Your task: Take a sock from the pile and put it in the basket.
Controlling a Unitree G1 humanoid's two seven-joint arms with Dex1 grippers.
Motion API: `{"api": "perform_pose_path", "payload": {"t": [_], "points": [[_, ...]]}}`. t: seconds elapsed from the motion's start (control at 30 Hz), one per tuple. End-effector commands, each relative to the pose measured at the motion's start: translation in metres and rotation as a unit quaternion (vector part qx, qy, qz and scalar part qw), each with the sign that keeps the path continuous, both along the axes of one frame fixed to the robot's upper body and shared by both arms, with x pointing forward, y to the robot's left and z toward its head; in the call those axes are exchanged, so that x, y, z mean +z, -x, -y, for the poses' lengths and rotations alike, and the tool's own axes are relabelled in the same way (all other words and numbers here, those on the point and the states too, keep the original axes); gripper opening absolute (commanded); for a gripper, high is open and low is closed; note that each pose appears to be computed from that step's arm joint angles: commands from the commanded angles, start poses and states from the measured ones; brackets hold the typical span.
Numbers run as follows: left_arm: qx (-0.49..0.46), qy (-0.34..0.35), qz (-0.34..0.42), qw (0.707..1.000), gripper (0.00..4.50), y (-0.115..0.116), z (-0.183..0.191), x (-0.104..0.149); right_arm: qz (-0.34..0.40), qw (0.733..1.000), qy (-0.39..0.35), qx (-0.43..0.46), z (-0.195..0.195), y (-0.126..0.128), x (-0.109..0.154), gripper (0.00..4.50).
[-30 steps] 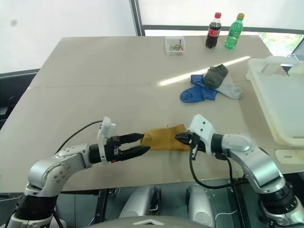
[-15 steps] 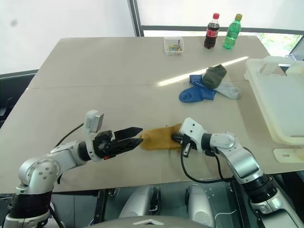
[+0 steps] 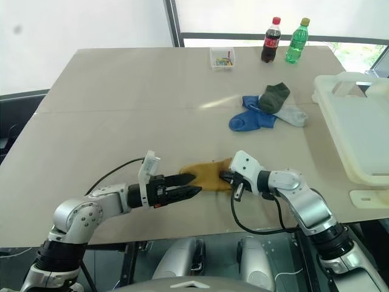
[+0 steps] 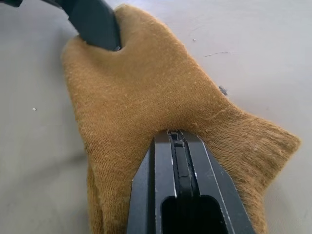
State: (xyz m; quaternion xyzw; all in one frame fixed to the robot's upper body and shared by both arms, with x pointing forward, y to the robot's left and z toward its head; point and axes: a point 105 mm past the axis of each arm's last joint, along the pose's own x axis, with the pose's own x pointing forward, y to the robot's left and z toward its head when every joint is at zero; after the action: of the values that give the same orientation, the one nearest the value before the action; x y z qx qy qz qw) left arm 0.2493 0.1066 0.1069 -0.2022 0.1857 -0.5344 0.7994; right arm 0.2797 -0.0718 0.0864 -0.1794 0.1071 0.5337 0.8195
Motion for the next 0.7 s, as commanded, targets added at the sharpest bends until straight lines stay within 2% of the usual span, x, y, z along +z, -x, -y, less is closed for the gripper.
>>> {"api": "perform_pose_path", "payload": {"t": [0.03,0.1,0.23,0.4,0.6,0.7], "points": [[-0.01,0.055,0.043,0.998,4.5,0.007,-0.006,0.034,0.041,0.997,-0.066,0.013,-0.005,0.006,0.036,0.04],[-0.008,0.053,0.046,0.997,4.5,0.009,-0.013,0.037,0.048,0.996,-0.071,0.018,-0.004,0.011,0.041,0.04],[0.015,0.049,0.04,0.998,4.5,0.006,-0.024,0.039,0.048,0.998,-0.042,0.017,0.006,0.016,0.035,0.04],[0.062,-0.023,0.043,0.997,4.5,-0.006,-0.035,0.014,0.027,1.0,0.009,-0.009,0.016,0.008,0.008,0.04],[0.074,-0.034,0.039,0.996,4.5,-0.008,-0.043,0.003,0.009,0.999,-0.036,-0.026,0.006,-0.006,0.007,0.04],[0.064,-0.037,0.028,0.997,4.5,-0.005,-0.045,0.0,-0.003,1.0,0.001,-0.022,0.011,-0.005,-0.012,0.04]]}}
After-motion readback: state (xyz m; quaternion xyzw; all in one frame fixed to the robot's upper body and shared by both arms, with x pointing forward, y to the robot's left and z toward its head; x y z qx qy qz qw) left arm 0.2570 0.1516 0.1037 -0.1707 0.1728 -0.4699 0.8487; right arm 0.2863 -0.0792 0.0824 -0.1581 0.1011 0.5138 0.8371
